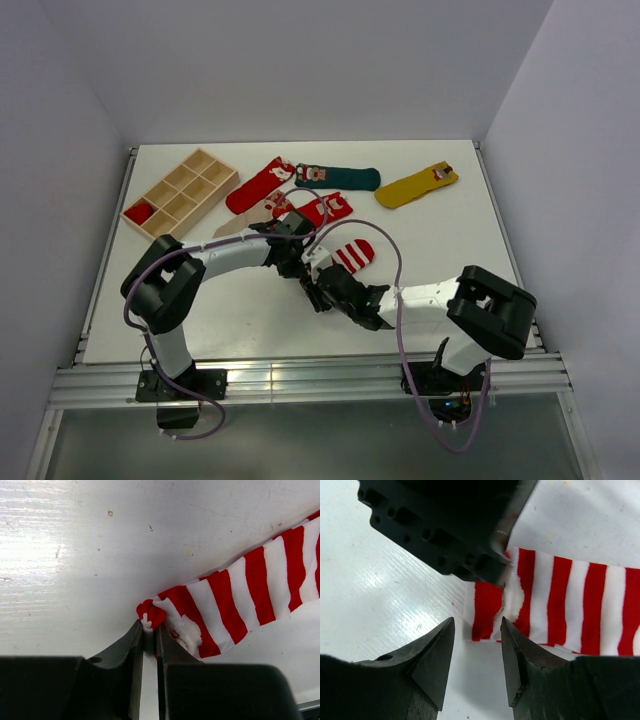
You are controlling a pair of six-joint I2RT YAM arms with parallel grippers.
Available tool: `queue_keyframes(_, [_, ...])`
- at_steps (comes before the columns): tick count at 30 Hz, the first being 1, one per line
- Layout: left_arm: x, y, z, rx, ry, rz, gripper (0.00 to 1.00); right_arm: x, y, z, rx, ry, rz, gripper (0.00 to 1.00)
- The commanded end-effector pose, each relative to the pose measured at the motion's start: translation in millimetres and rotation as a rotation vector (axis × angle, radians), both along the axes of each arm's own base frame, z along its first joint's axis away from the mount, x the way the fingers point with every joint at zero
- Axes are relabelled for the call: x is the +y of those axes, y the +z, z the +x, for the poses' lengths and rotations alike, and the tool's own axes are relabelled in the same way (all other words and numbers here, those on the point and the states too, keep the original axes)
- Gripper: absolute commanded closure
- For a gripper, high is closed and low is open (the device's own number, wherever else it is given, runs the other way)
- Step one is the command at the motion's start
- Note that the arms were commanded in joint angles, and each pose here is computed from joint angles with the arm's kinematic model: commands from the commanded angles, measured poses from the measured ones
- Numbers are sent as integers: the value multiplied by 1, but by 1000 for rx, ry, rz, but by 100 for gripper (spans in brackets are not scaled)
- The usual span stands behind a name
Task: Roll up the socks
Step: Roll the sock at the center of the board.
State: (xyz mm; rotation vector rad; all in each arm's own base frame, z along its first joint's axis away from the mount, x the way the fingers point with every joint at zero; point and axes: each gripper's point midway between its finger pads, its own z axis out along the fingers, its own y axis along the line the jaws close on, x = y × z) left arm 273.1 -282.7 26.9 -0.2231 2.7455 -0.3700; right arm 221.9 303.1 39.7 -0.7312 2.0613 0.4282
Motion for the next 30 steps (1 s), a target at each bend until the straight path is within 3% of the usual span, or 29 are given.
queue_keyframes(1, [2, -2, -1, 11, -26, 39, 100, 20, 23, 15, -105, -8, 31, 50])
queue_keyframes(7, [1, -4, -2, 20, -30, 34, 100, 26, 13, 18, -123, -23, -20, 52])
queue_keyframes(10, [0, -4, -2, 23, -32, 31, 100, 27, 9, 18, -121, -21, -36, 58])
queue_keyframes(13, [-3, -5, -3, 27, -37, 19, 100, 23, -2, 17, -102, -34, -67, 68])
queue_keyframes(18, [-1, 3, 2, -2, -12, 2, 98, 10, -15, 12, -52, -75, -79, 98])
queue_keyframes(21, [0, 16, 8, -44, 21, -37, 89, 12, -12, 4, 15, -53, -13, 100])
queue_keyframes(23, [3, 20, 11, -62, 58, -66, 76, 11, -11, 2, 85, -39, 45, 100])
queue_keyframes(26, [10, 39, 18, -113, 121, -137, 52, 9, -4, 2, 184, -38, 133, 100])
queue_keyframes(27, [16, 38, 17, -118, 142, -140, 33, 9, -3, 1, 214, -33, 158, 100])
queue_keyframes(30, [25, 52, 20, -171, 208, -187, 17, 10, 7, 0, 291, -18, 270, 100])
